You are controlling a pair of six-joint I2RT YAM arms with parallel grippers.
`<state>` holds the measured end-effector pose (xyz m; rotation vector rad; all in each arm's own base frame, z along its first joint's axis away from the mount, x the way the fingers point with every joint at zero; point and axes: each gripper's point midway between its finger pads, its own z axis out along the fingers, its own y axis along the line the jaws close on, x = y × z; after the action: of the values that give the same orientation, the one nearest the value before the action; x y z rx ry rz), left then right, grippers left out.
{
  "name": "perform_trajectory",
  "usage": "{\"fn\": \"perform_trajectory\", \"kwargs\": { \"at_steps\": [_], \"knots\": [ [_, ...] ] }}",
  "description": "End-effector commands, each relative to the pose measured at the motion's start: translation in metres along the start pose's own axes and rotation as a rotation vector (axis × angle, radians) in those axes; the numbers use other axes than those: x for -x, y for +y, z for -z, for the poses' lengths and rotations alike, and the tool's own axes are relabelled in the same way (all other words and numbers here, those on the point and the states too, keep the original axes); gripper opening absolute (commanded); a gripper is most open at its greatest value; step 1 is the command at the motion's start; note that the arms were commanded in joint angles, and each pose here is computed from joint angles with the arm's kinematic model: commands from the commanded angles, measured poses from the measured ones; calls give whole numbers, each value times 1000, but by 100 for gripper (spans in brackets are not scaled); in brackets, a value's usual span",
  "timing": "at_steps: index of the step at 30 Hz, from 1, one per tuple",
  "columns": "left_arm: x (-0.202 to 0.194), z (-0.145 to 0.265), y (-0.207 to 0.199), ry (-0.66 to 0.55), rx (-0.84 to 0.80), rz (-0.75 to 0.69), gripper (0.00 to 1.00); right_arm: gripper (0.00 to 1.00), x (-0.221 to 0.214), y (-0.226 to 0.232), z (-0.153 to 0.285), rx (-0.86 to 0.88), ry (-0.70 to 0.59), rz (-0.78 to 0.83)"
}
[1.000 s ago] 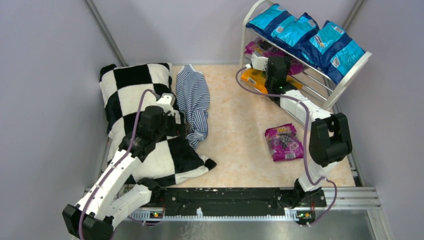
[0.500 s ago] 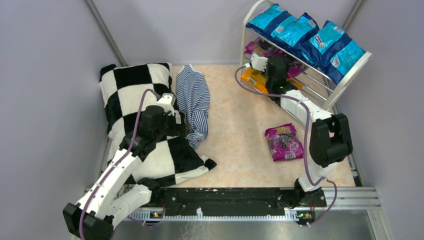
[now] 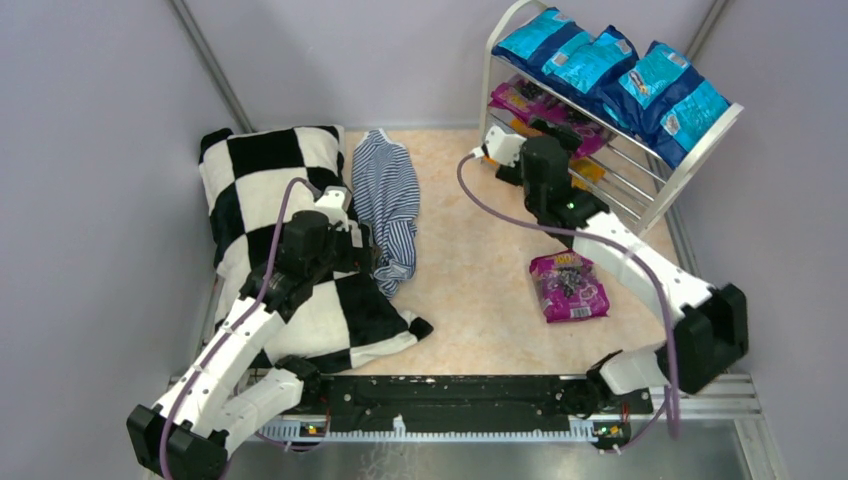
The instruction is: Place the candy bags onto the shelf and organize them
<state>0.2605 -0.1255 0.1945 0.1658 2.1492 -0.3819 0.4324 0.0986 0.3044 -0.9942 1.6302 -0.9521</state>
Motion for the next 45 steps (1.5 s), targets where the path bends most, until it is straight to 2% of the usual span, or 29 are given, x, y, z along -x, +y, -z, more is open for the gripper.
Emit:
{"fn": "perform_trajectory", "kwargs": {
  "at_steps": [1, 4, 6, 8, 11, 14, 17, 20, 22, 26, 32, 35, 39, 45],
  "knots": [
    [8, -3, -2, -33, -15, -14, 98, 96, 3, 25, 69, 116, -60, -149],
    [7, -3, -2, -33, -15, -14, 98, 99, 18, 76, 112, 270, -136, -297],
    [6, -4, -1, -29, -13, -13, 98, 99, 22, 107, 132, 401, -135, -566],
    [5, -5, -1, -23, -8, -12, 98, 99, 16, 125, 144, 449, -107, -795],
    [3, -6, 0, -14, -4, -10, 99, 99, -9, 139, 149, 393, -34, -1045],
    [2, -7, 1, -9, 1, -10, 98, 99, -47, 136, 146, 233, 100, -1255],
    [2, -7, 3, -10, 11, -8, 99, 99, -79, 141, 135, 180, 241, -1376],
    [3, -5, 6, -16, 29, -5, 98, 99, -96, 146, 120, 155, 341, -1402],
    [3, -5, 7, -16, 38, -4, 98, 99, -108, 149, 114, 68, 439, -1416],
    [3, -5, 9, -17, 44, -4, 98, 99, -108, 170, 102, 28, 617, -1425],
    [1, -6, 8, -8, 39, -5, 98, 99, -140, 180, 89, -268, 862, -1276],
    [1, -7, 7, -7, 35, -7, 98, 99, -148, 198, 79, -306, 969, -1129],
    [1, -7, 7, -5, 33, -7, 98, 99, -151, 211, 69, -346, 1032, -1023],
    [1, -8, 6, -4, 30, -7, 98, 98, -152, 237, 67, -272, 1056, -1011]
  ]
}}
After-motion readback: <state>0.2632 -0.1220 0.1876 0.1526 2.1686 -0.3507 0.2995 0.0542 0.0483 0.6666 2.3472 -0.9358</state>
